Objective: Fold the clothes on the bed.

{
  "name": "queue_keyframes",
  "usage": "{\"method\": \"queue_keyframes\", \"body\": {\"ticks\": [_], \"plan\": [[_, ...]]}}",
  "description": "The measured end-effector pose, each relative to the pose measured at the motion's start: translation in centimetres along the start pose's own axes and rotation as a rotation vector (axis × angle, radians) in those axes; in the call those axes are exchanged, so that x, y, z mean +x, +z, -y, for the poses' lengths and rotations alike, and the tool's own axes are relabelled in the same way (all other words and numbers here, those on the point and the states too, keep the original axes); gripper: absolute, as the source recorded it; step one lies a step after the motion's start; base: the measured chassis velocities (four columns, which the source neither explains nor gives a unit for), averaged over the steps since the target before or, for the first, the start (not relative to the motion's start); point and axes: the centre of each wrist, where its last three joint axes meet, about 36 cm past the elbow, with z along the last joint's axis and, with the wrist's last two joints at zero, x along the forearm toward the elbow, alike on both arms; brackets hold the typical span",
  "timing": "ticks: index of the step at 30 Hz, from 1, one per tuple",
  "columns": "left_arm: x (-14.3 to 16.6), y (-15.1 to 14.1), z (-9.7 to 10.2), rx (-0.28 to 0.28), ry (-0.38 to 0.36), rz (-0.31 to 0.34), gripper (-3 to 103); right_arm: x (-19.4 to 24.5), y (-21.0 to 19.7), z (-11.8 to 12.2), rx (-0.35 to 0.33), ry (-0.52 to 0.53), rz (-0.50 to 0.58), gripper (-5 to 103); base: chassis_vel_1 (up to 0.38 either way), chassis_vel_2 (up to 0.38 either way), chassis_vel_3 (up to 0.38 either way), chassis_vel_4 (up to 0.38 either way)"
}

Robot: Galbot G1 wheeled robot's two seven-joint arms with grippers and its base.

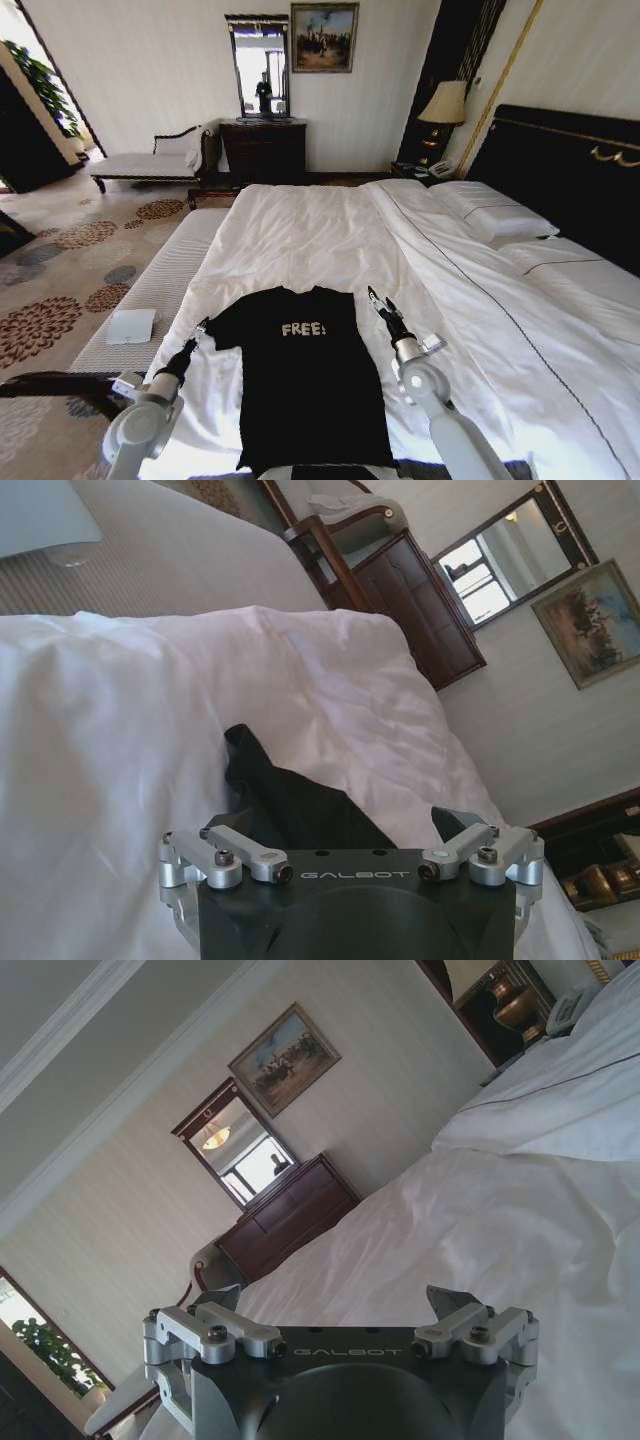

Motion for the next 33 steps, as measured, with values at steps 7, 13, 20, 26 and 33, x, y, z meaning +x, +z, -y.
{"method": "queue_keyframes", "body": {"ticks": [7, 13, 20, 26, 33], "plan": [[-1.2, 0.7, -2.8, 0.026, -0.075, -0.012, 100, 1.2, 0.0, -0.2, -0.002, 0.026, -0.011, 100, 0.000, 0.000, 0.000, 0.000], [-2.3, 0.4, -3.5, 0.045, -0.085, -0.003, 100, 1.8, 0.3, -0.1, -0.003, 0.045, -0.020, 100, 0.000, 0.000, 0.000, 0.000], [-4.2, -0.4, -4.0, 0.013, -0.112, 0.006, 100, 1.6, 0.9, -0.4, -0.008, 0.048, -0.036, 100, 0.000, 0.000, 0.000, 0.000], [-5.6, -0.3, -4.0, 0.004, -0.115, 0.010, 100, 1.0, 1.1, -0.2, 0.003, 0.045, -0.060, 100, 0.000, 0.000, 0.000, 0.000], [-7.1, 0.5, -3.6, 0.017, -0.089, 0.005, 93, 0.9, 1.0, 0.3, 0.010, 0.055, -0.063, 100, 0.000, 0.000, 0.000, 0.000]]}}
